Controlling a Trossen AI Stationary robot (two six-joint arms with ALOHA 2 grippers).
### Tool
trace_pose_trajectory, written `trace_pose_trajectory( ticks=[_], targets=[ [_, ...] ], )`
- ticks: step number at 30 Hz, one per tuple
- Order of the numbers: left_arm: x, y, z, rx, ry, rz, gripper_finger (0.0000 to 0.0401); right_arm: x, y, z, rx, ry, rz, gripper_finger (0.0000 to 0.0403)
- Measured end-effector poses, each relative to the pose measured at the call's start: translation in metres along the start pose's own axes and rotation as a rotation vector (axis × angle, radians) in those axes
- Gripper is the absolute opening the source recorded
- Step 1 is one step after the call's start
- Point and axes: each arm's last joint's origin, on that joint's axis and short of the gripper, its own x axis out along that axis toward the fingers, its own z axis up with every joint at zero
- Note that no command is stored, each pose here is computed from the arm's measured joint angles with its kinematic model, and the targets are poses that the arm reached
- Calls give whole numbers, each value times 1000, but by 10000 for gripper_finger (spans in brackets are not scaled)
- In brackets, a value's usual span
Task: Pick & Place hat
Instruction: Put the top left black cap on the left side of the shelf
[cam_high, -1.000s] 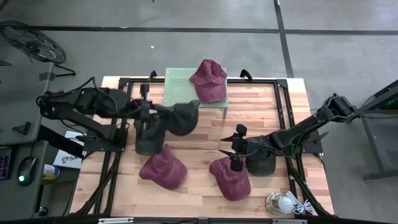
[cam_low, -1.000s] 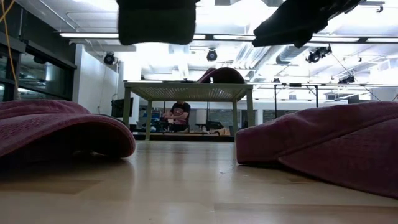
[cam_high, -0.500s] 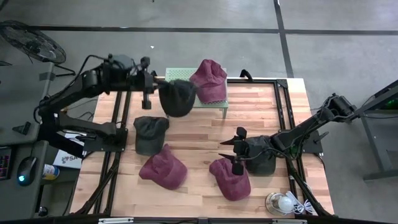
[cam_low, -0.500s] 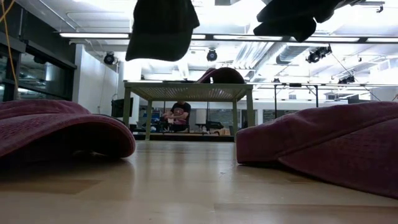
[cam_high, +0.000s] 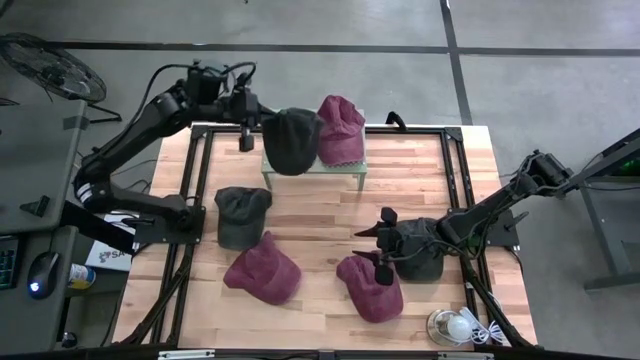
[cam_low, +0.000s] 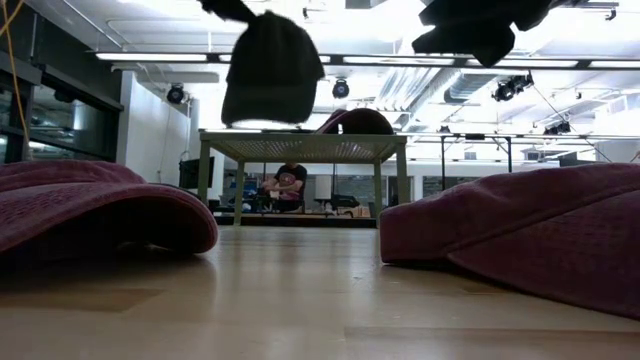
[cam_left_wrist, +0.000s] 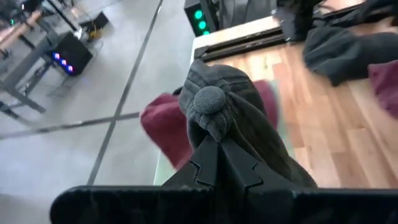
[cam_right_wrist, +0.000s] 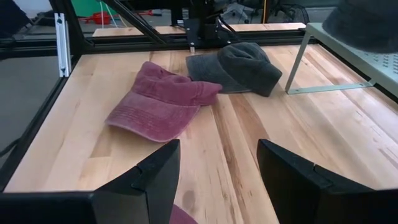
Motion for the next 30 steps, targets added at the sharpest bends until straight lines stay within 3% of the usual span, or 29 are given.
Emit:
trace_pose_trajectory(
  ticks=[11, 30],
  targets=[
    [34, 34, -28, -77, 41, -12, 0, -1, 2, -1, 18, 2, 4, 207],
    [66, 46, -49, -95, 218, 101, 0, -1, 2, -1, 18, -4, -14, 207]
  ],
)
